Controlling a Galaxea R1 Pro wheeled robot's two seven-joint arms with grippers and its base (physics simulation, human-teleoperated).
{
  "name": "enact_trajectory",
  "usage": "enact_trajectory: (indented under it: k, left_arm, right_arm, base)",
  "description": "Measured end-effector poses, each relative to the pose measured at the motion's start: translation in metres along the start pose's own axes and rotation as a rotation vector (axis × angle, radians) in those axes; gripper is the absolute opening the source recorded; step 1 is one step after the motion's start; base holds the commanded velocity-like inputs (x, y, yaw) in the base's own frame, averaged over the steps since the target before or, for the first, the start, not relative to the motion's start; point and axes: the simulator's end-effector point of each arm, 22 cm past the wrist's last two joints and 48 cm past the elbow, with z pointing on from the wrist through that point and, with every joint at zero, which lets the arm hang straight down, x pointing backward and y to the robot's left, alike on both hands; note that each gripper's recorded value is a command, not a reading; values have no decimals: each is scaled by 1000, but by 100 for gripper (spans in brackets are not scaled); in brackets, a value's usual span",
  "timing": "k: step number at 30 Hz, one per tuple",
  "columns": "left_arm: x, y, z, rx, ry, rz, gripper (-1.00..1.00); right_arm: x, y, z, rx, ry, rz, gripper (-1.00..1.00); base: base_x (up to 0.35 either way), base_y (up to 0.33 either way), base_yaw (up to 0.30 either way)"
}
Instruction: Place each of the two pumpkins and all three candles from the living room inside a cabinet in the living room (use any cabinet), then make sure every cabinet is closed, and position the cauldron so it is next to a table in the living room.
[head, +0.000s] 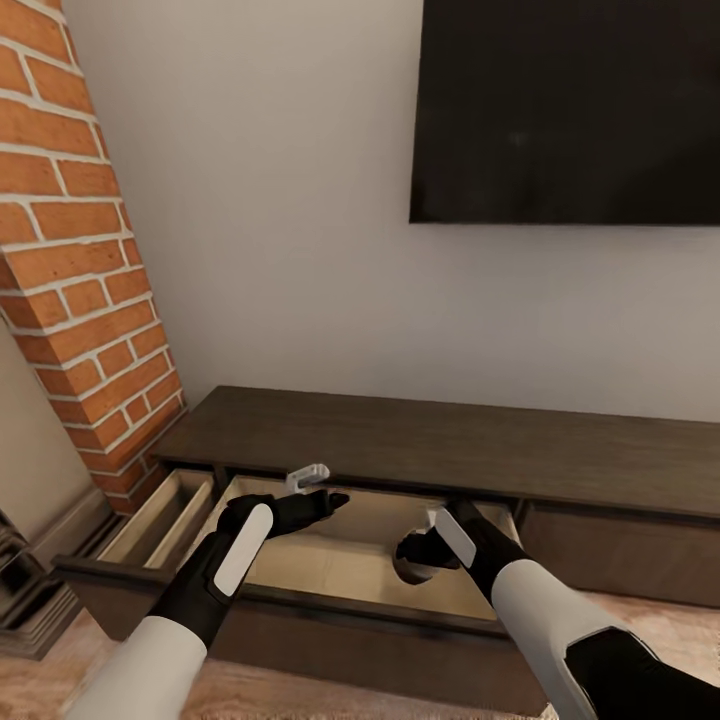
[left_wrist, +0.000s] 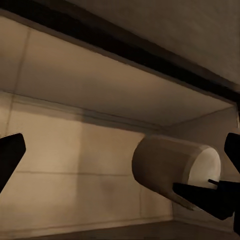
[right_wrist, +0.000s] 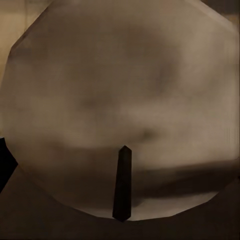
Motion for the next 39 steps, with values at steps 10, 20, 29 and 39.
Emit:
enact_trajectory:
  k: [10, 20, 29, 39]
  left_arm:
    - [21, 18, 20, -14, 48, -26, 100]
    - [34, 28, 32, -21, 75, -42, 100]
    - [43, 34, 39, -27, 94, -52, 100]
    - [60, 47, 52, -38, 128, -71, 100]
  right_arm:
    - [18, -7, 28, 7, 61, 12, -100]
    - [13, -17, 51, 25, -8, 46, -100]
    - [19, -20, 62, 29, 1, 52, -100]
    - [34, -25, 81, 35, 42, 58, -100]
  base:
    - [0, 0, 0]
    - [0, 0, 0]
    - [0, 0, 0]
    - [0, 0, 0]
